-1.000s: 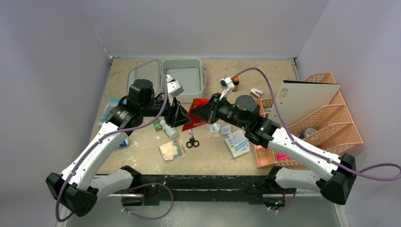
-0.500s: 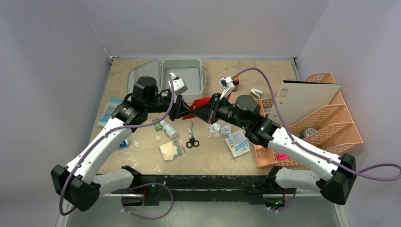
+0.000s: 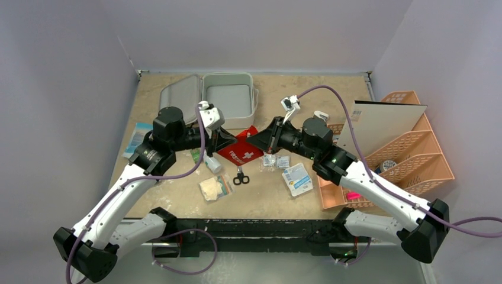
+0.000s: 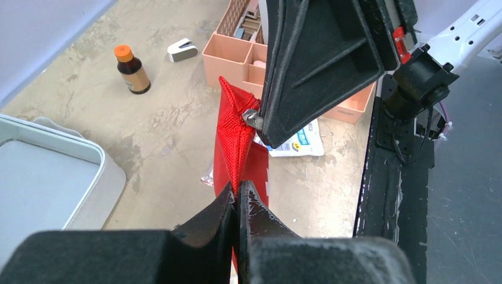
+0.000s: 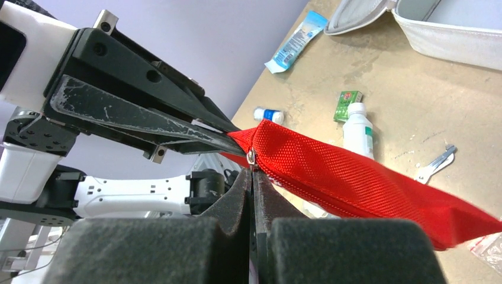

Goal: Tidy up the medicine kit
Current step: Zip the medicine pouch.

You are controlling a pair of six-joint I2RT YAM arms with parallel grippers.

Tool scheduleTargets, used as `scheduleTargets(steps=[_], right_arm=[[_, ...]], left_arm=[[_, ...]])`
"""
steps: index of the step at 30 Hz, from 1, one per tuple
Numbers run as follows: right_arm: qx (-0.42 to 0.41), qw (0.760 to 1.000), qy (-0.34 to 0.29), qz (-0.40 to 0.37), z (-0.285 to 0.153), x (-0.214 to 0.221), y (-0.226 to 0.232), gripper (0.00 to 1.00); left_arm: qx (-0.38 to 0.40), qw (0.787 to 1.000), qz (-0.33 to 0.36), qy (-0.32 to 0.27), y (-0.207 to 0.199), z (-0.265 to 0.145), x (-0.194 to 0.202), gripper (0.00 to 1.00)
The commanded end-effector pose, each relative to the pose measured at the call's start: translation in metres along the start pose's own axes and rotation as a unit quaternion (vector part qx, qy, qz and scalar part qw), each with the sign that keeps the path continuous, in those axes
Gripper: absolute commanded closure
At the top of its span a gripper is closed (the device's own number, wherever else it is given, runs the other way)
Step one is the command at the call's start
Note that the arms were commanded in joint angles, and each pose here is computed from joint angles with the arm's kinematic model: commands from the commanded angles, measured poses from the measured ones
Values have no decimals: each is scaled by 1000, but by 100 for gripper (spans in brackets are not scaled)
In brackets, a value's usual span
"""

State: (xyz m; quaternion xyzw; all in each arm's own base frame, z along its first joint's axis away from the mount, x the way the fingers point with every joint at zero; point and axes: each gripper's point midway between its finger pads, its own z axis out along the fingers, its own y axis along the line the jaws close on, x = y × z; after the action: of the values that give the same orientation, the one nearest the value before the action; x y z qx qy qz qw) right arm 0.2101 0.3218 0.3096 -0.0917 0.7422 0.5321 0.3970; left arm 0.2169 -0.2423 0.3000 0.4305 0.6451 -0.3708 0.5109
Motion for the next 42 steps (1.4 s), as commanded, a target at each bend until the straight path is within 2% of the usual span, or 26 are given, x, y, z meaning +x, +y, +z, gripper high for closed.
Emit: scheduleTargets(steps=[1, 7, 14, 18, 21, 25, 32, 36, 42], right_arm=[[-9, 1000, -5, 8, -8, -8, -5, 100], [-63, 997, 51, -18, -3, 6, 11, 100], [-35, 994, 75, -70, -5, 12, -2, 100], [-58, 991, 81, -93, -1, 10, 5, 100], [-70, 988, 88, -107, 1, 12, 6, 100], [-80, 984, 88, -134, 1, 13, 6, 100], [-86, 981, 72, -158, 3, 6, 8, 100], [-89, 980, 78, -158, 6, 7, 9, 100], [-87, 981, 78, -158, 9, 6, 7, 100]], left_arm=[[0, 999, 23, -33, -1, -3, -15, 100], [-4, 1000, -2, -25, 3, 2, -9, 100], [-4, 1000, -26, -1, 4, 4, -1, 100], [13, 998, -60, 23, -2, 4, 2, 83], [22, 994, -110, 10, -8, 5, -8, 73], [4, 982, -186, -10, -8, 6, -19, 67], [-10, 944, -329, -12, -1, 18, -32, 60], [-10, 930, -367, -12, 3, 26, -37, 58], [-37, 923, -383, -2, 15, 32, -28, 57]])
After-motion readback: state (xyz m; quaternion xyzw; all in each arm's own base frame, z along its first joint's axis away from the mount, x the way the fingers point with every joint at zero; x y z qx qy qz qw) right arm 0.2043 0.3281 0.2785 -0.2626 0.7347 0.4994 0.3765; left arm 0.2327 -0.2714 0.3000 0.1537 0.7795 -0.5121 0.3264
